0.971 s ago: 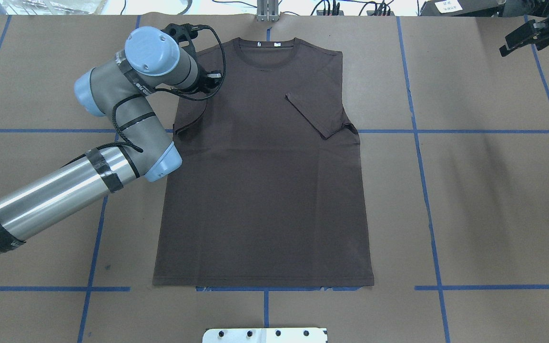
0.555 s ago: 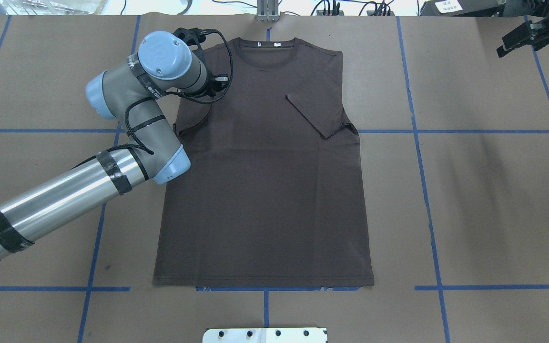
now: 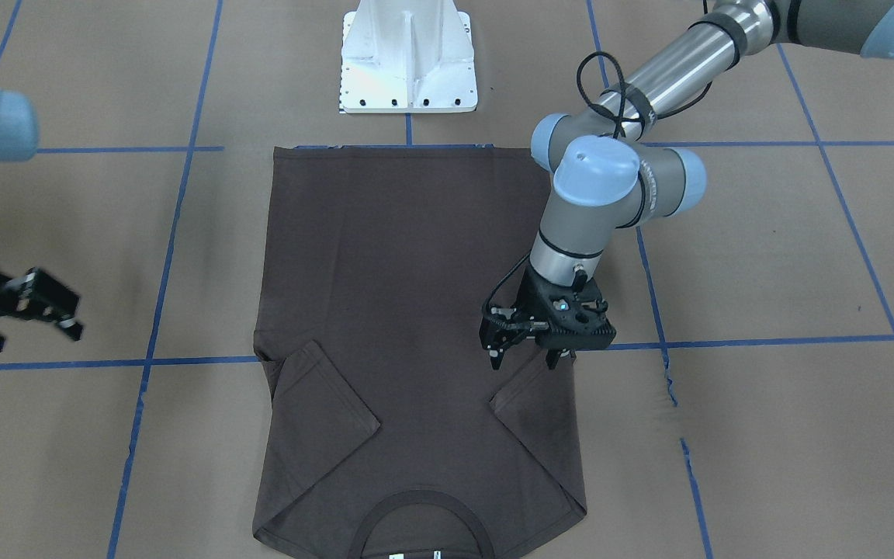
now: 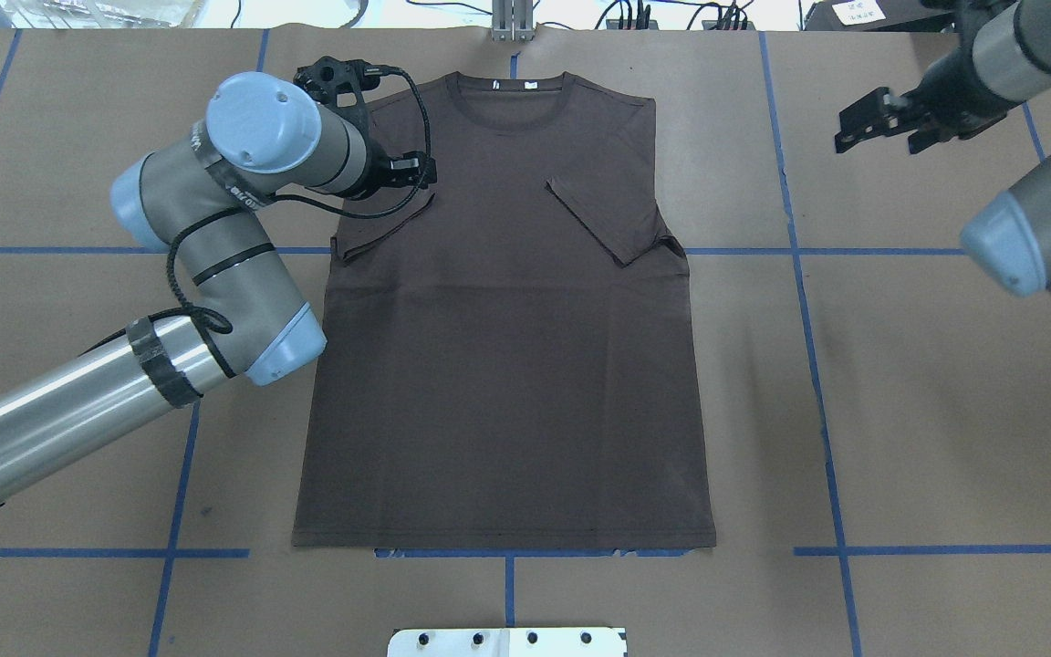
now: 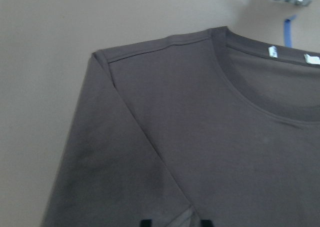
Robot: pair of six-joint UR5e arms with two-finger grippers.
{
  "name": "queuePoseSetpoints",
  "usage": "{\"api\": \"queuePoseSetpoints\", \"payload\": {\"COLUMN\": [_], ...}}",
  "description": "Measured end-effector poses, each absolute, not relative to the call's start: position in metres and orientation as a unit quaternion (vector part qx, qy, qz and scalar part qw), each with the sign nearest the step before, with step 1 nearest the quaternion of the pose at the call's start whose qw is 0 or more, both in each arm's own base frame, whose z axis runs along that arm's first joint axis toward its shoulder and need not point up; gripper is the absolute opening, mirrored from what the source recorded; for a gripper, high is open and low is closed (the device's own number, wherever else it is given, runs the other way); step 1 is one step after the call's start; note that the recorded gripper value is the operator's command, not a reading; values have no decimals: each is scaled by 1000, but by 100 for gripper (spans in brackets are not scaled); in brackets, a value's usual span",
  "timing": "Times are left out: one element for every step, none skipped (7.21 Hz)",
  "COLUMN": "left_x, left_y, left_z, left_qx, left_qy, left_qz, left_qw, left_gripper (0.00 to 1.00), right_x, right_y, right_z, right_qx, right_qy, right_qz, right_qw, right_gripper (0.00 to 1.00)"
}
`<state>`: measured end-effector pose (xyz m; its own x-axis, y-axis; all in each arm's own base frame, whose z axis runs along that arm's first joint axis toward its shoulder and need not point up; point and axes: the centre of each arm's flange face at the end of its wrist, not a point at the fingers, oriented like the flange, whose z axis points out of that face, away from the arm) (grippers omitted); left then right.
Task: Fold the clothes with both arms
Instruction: 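Move both grippers to the shirt hem corners nearest the robot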
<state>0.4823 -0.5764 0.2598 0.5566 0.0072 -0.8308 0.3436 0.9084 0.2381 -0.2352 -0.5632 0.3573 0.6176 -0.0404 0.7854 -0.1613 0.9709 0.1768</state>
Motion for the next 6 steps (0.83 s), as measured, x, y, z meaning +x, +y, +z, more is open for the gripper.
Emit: {"api": "queuePoseSetpoints", "payload": {"left_x": [472,461,450,441,435,434], "left_y": [-550,-517,-477,-435,-392,-351], "left_z": [260,262,270,282,294,307], "left_qx": [191,189,183,172,156,135], "left_qy": [469,480,491,498,502,502], "left_qz": [-87,-76,-63,-50,-45,-49], "left_qw": [858,853,849,849,850,853], "left_gripper": [100,100,100,100,100,92], "right_x": [-273,-309,-346,-378,-403,-418], "right_y": [-509,-452,-395,-342,-296,-264], "right_z": [332,315,305,298,294,293], "right_qx": [108,101,95,92,89,86], "right_qy": [-448,-455,-459,-461,-466,-468], "right_qz": [58,82,106,122,132,136], "right_qw": [885,881,877,874,870,869], "right_gripper": [100,100,99,97,96,97]}}
